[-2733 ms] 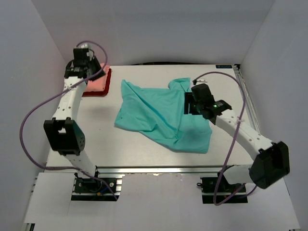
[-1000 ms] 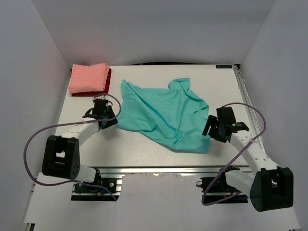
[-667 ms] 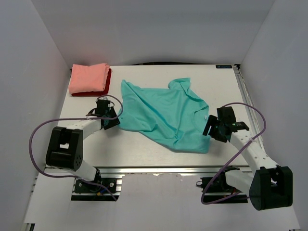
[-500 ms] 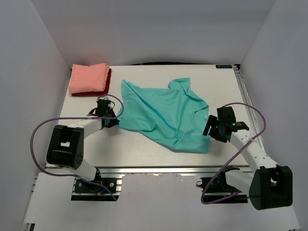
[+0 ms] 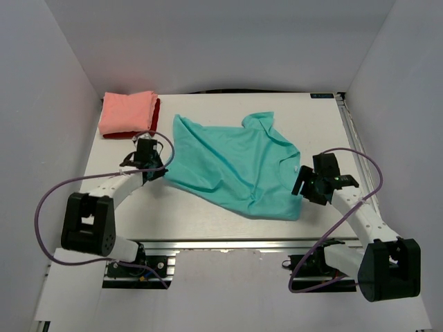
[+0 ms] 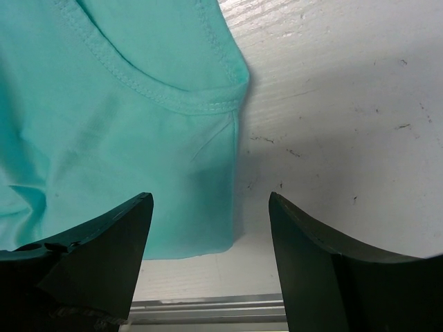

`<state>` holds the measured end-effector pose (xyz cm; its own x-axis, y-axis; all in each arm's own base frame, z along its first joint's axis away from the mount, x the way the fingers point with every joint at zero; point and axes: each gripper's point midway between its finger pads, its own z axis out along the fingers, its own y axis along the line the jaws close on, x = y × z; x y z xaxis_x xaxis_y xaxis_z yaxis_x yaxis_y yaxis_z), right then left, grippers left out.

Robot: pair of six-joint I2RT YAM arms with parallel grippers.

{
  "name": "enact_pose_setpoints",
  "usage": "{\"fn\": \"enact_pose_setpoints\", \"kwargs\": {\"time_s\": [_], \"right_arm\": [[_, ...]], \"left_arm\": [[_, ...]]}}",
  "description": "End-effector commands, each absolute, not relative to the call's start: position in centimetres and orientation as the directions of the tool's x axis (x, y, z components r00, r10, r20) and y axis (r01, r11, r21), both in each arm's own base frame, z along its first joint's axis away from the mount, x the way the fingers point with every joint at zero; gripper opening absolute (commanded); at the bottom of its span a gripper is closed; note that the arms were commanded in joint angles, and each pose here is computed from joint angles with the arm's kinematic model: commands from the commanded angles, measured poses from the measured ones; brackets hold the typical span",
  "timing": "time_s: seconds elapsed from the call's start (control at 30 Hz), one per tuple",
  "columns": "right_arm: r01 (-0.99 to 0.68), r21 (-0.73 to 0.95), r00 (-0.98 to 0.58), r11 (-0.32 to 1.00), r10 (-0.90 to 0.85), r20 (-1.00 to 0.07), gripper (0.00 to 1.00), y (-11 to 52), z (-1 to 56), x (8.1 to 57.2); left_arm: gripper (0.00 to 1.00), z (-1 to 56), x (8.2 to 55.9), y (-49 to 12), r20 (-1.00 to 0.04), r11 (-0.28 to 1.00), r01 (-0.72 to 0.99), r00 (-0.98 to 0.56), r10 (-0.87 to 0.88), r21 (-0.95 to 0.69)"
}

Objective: Fold and stack the t-shirts
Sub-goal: Flatten out the tshirt

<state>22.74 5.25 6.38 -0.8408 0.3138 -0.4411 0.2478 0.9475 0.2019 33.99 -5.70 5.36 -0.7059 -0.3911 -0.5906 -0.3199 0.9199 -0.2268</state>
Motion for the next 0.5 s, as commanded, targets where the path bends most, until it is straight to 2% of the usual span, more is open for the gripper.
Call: {"fn": "enact_pose_setpoints", "kwargs": {"time_s": [0.0,0.17,0.47], "right_arm": [[0.232,0.235,-0.839,0.944,0.317,-0.442,0.74,5.7,7.2,22.8],[0.2,0.314,-0.87,0.928,0.316,-0.379,0.7,7.5,6.4,21.6],[0.188,0.388,-0.887,0.902,0.326,-0.327,0.71,9.4,6.4,19.2]], "left_arm": [[0.0,10.3,34.4,-2.8,-0.687,0.916,-0.382,-0.633,-0.356,-0.123],[0.0,10.8,34.7,-2.3,-0.693,0.916,-0.392,-0.636,-0.339,-0.089],[0.0,10.0,34.8,-3.2,-0.68,0.916,-0.377,-0.637,-0.365,-0.138]]}}
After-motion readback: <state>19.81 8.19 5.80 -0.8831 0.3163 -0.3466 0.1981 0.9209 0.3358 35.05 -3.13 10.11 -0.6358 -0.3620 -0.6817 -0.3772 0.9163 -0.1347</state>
